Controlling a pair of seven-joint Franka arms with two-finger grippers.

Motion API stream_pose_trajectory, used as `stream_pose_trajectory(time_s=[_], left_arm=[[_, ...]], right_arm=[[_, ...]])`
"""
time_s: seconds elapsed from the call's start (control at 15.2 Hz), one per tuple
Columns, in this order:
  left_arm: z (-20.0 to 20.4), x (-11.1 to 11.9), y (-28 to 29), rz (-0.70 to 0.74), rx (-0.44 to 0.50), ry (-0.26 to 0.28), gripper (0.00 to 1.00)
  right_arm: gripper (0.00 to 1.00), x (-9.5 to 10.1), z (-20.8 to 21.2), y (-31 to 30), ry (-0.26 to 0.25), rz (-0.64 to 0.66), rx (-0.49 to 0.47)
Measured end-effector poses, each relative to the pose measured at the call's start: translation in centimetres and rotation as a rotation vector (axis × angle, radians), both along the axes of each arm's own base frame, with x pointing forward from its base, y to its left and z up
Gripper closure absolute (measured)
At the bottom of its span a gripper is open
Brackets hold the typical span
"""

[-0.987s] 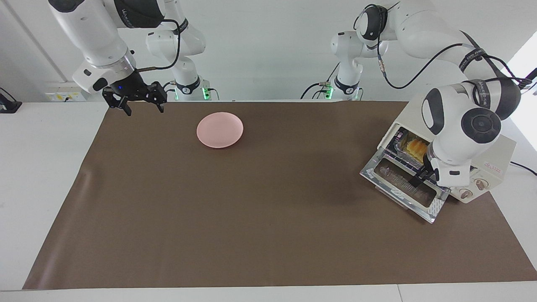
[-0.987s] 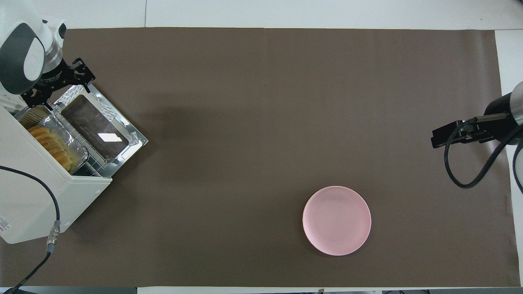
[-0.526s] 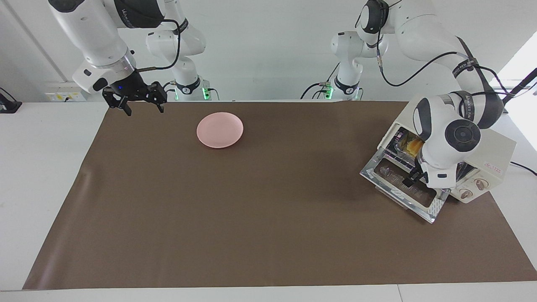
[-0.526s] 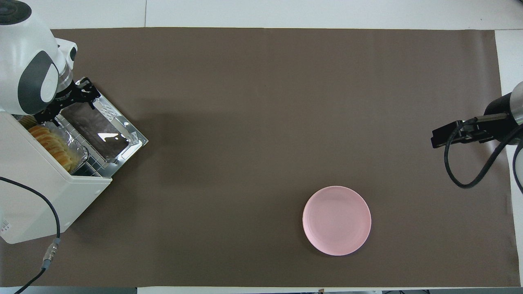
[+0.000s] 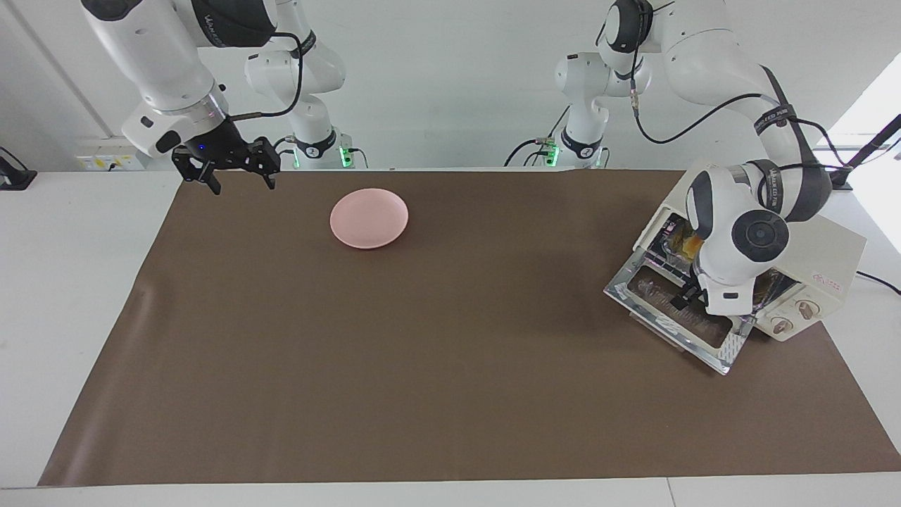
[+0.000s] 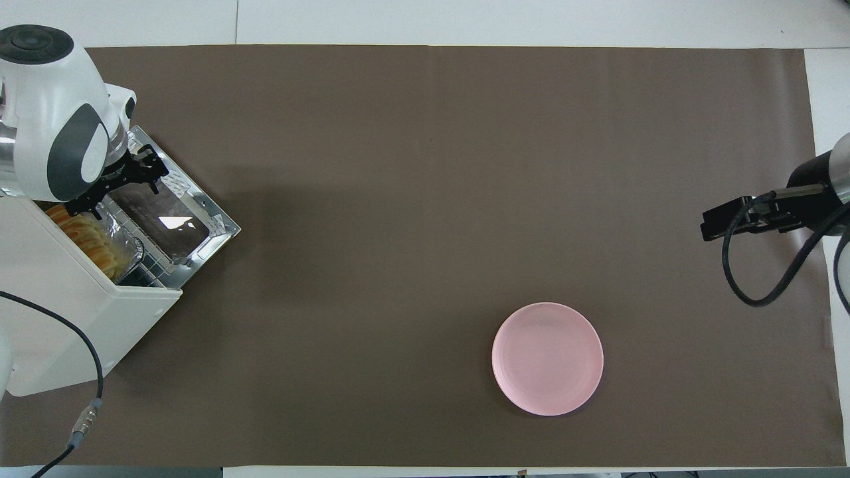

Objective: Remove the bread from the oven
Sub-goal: 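Reach the left gripper into the toaster oven and grasp the foil tray, then pull the foil tray out of the oven with the left gripper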

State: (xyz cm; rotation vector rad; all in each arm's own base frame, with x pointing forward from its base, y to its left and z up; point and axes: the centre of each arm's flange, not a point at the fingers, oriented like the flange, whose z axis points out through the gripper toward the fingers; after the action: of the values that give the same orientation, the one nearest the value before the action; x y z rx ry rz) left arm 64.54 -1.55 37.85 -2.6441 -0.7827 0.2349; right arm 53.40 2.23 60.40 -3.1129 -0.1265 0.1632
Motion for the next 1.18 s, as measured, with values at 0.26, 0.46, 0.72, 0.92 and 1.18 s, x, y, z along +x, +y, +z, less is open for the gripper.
stream_pose_trajectory(time_s=[0.26,0.46,0.72,0.92,1.18], left_arm=[[-1.5,-0.4,0.0,-0.008,-0.005,-0.006,0.0],[-2.4,-1.0,0.5,0.0,-0.005,-0.001,0.13],[-2.4,-1.8,1.6,0.01,-0.009,-0.013,0.61],[-1.4,-1.4,1.5,0.001,-0.016,-0.054,0.95],[0.0,-0.5,0.2,-0.017,-0.03,-0.096,0.98]], right_arm=[[0.0,0.0,0.0,0.0,0.0,0.0,0.0],[0.0,0.0,0.0,0.0,0.0,0.0,0.0],[0.0,0.0,0.0,0.0,0.0,0.0,0.0],[0.0,0.0,0.0,0.0,0.0,0.0,0.0],[0.0,0.0,0.0,0.0,0.0,0.0,0.0]])
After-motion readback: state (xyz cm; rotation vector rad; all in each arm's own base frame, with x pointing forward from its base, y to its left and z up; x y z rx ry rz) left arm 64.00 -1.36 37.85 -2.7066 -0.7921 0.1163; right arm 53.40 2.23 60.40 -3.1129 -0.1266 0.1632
